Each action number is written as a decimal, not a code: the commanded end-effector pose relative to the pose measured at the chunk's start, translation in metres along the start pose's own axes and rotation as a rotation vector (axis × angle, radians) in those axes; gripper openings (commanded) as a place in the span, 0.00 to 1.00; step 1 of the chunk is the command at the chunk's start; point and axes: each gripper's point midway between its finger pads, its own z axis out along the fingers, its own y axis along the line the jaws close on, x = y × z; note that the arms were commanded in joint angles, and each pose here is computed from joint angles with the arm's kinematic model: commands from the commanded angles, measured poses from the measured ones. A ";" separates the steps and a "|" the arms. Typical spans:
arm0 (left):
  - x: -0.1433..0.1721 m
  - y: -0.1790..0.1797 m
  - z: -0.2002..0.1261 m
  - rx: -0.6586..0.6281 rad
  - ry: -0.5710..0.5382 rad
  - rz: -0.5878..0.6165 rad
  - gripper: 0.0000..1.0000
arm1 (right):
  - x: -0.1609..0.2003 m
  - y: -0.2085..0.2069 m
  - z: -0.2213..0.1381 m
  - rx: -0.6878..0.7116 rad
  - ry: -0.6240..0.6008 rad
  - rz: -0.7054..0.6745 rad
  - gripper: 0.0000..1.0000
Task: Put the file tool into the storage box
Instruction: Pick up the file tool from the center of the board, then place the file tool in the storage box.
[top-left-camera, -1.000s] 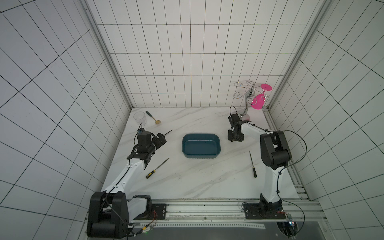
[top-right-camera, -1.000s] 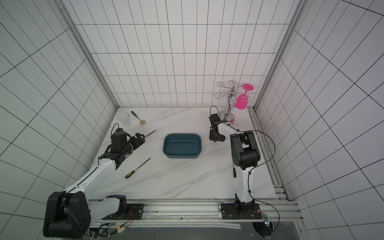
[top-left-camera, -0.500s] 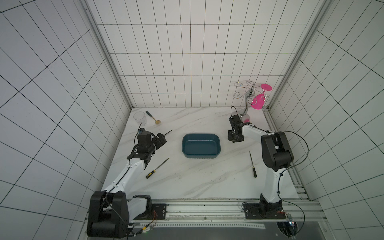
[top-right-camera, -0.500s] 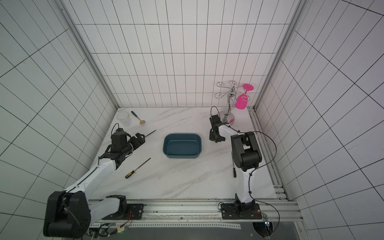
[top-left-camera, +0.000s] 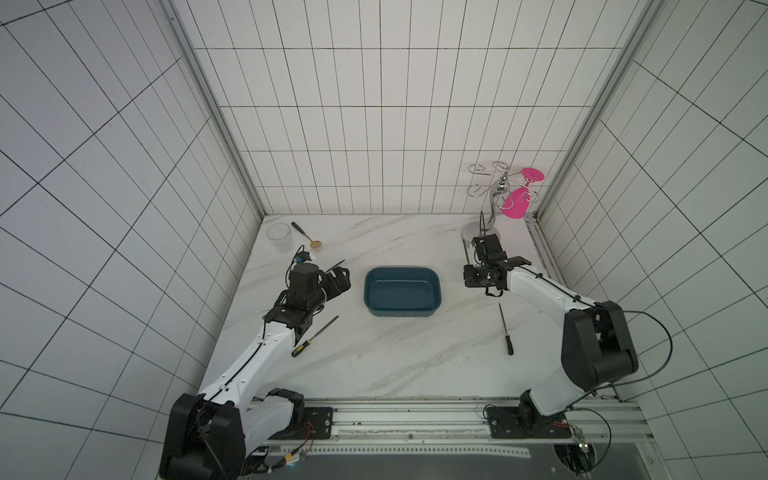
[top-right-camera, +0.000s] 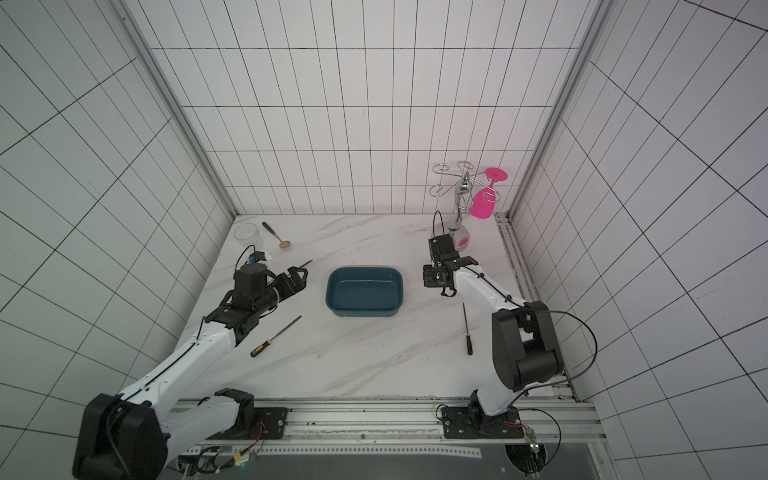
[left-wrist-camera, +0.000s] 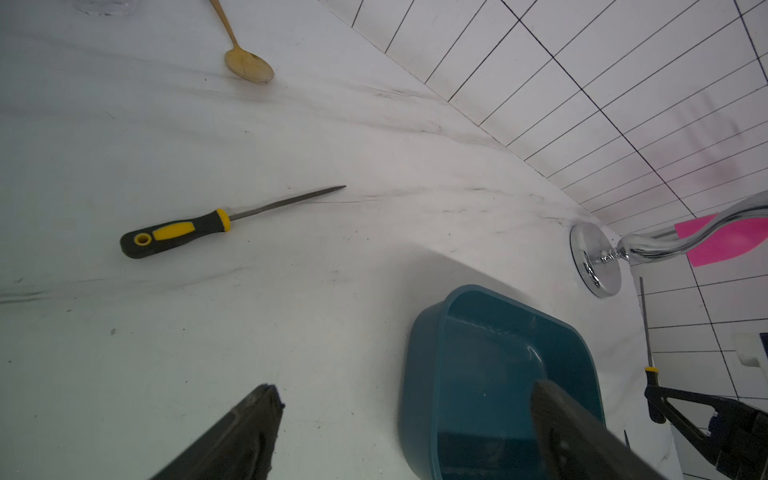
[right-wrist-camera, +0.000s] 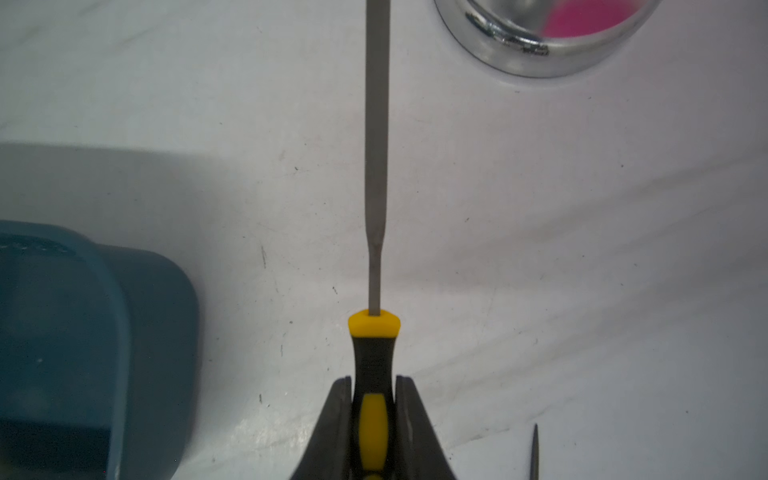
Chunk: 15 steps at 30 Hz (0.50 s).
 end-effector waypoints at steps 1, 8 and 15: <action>-0.013 -0.014 -0.009 0.002 -0.041 0.020 0.98 | 0.013 0.005 -0.014 -0.037 -0.025 -0.055 0.10; -0.021 -0.014 -0.040 -0.029 -0.105 0.051 0.98 | 0.003 0.040 -0.080 -0.275 -0.173 -0.103 0.12; -0.022 -0.001 -0.053 -0.064 -0.159 0.044 0.98 | -0.018 0.090 -0.155 -0.470 -0.300 -0.223 0.15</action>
